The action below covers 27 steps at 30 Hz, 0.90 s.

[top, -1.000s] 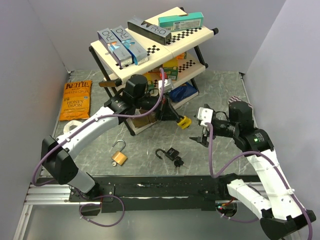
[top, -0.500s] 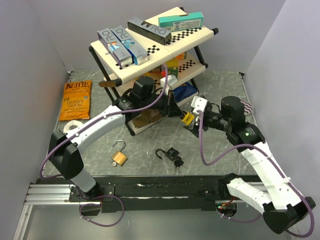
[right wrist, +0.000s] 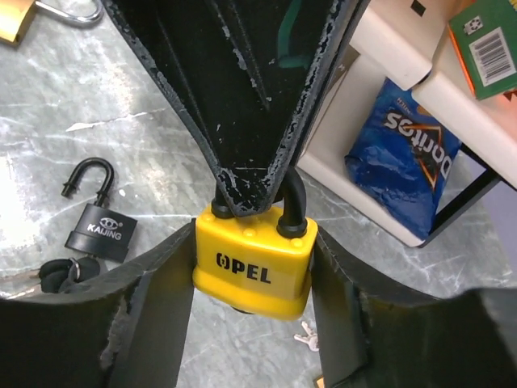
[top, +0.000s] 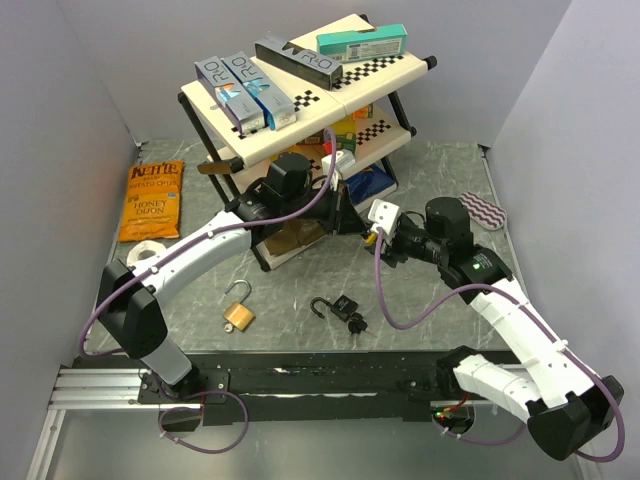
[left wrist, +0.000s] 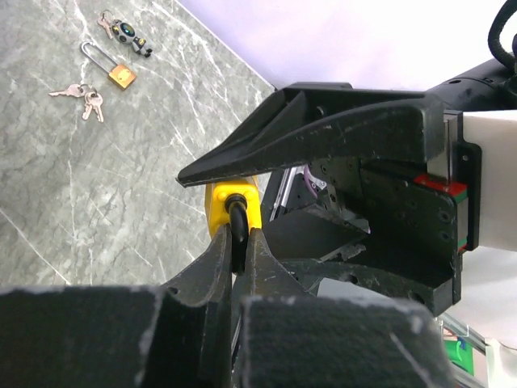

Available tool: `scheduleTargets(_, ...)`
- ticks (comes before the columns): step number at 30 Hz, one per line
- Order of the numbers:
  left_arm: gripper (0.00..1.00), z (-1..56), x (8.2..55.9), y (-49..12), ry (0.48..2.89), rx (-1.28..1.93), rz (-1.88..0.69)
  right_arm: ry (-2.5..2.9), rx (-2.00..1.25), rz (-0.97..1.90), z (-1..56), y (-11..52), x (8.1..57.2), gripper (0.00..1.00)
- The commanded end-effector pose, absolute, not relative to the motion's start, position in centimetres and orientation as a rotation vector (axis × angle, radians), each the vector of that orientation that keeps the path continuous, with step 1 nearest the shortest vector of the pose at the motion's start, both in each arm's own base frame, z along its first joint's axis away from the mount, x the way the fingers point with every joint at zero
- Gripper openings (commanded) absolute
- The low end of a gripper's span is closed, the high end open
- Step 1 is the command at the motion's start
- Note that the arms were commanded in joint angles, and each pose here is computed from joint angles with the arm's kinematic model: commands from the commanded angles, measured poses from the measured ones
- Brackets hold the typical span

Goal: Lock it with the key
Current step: Place the lock at the center of the board.

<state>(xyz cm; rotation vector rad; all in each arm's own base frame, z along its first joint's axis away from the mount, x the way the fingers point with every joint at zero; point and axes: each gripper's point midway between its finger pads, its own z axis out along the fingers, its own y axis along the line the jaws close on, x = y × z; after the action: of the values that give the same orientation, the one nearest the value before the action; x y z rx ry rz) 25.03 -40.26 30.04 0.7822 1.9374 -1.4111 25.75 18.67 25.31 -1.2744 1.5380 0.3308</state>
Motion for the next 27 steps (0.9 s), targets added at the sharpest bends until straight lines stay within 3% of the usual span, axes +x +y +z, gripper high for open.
scheduleTargets(1, 0.01, 34.3, 24.3, -40.6, 1.787, 0.812, -1.469, 1.468, -1.235, 0.289, 27.4, 18.9, 26.7, 0.44)
scheduleTargets(3, 0.11, 34.2, 24.2, -40.6, 1.784, 0.836, -1.474, 1.472, -1.22, 0.31, 27.8, 19.1, 26.5, 0.3)
scheduleTargets(5, 0.17, 34.5, 23.9, -40.5, 1.756, 0.854, -1.478, 1.518, -1.18, 0.324, 27.7, 18.8, 26.6, 0.22)
scheduleTargets(9, 0.46, 34.8, 23.4, -39.6, 1.705, 0.863, -1.454, 1.617, -1.125, 0.416, 27.3, 17.5, 26.7, 0.13)
scheduleTargets(12, 0.61, 35.4, 23.1, -38.4, 1.661, 0.855, -1.413, 1.681, -1.079, 0.446, 26.6, 16.4, 26.6, 0.04)
scheduleTargets(14, 0.65, 37.0, 22.9, -37.5, 1.569, 0.843, -1.378, 1.758, -1.016, 0.469, 25.7, 15.4, 27.0, 0.03)
scheduleTargets(16, 0.76, 37.9, 22.3, -36.5, 1.491, 0.875, -1.325, 1.842, -0.96, 0.493, 24.4, 14.6, 27.3, 0.02)
scheduleTargets(27, 0.99, 32.1, 20.7, -32.5, 1.404, 1.192, -0.974, 2.421, -0.695, 0.465, 13.4, 12.5, 33.9, 0.0)
